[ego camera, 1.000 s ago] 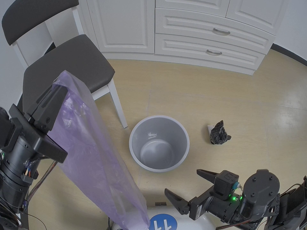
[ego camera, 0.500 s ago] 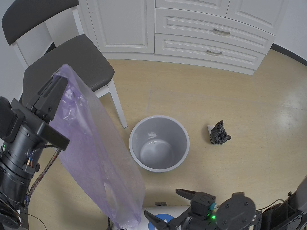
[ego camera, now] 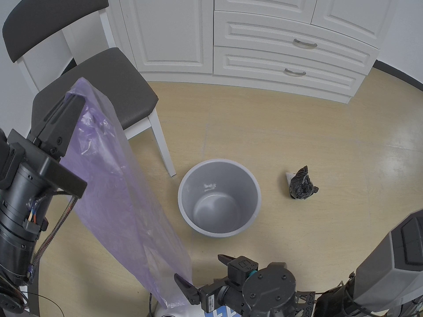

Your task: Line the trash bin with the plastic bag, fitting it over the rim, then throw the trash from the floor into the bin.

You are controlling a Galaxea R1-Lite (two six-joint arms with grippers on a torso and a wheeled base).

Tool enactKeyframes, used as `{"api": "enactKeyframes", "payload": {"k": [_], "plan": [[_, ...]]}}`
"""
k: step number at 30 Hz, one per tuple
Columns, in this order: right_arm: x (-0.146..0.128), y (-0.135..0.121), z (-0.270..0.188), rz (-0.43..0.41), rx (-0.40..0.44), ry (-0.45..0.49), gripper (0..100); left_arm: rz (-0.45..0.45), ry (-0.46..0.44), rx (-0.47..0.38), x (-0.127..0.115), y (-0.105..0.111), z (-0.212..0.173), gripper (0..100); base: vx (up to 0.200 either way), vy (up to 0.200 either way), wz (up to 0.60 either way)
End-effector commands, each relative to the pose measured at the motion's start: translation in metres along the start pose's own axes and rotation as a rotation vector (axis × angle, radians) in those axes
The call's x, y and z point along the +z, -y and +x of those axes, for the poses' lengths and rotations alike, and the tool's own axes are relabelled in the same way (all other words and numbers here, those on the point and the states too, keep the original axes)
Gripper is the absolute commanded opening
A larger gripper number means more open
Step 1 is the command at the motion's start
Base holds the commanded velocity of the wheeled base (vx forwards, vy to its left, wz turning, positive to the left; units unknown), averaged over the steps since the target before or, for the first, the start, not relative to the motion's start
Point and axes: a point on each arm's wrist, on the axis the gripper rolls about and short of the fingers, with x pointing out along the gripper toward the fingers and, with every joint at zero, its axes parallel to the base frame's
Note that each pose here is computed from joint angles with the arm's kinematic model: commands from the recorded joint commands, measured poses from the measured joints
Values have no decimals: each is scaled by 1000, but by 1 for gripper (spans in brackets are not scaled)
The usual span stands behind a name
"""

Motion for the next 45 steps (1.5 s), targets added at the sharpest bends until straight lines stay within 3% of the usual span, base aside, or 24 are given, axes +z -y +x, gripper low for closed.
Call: {"api": "enactKeyframes", "payload": {"k": [1, 12, 19, 24, 28, 45], "plan": [[-4, 5, 11, 1, -27, -6, 100, -5, 15, 5, 4, -1, 0, 0, 0, 0, 0], [-19, -1, 34, 17, -94, 7, 100, -9, 26, 9, 6, -1, 2, 0, 0, 0, 0], [-16, -18, 42, 101, -55, 42, 100, -9, 19, 12, 4, 0, 3, 0, 0, 0, 0], [-22, -21, 64, 146, -120, 89, 100, -12, 26, 13, 6, 0, 4, 0, 0, 0, 0], [-22, -22, 71, 179, -121, 101, 100, -14, 35, 17, 8, -1, 5, 0, 0, 0, 0], [-41, -21, 86, 171, -174, 98, 100, -22, 55, 39, 14, -2, 8, 0, 0, 0, 0]]}}
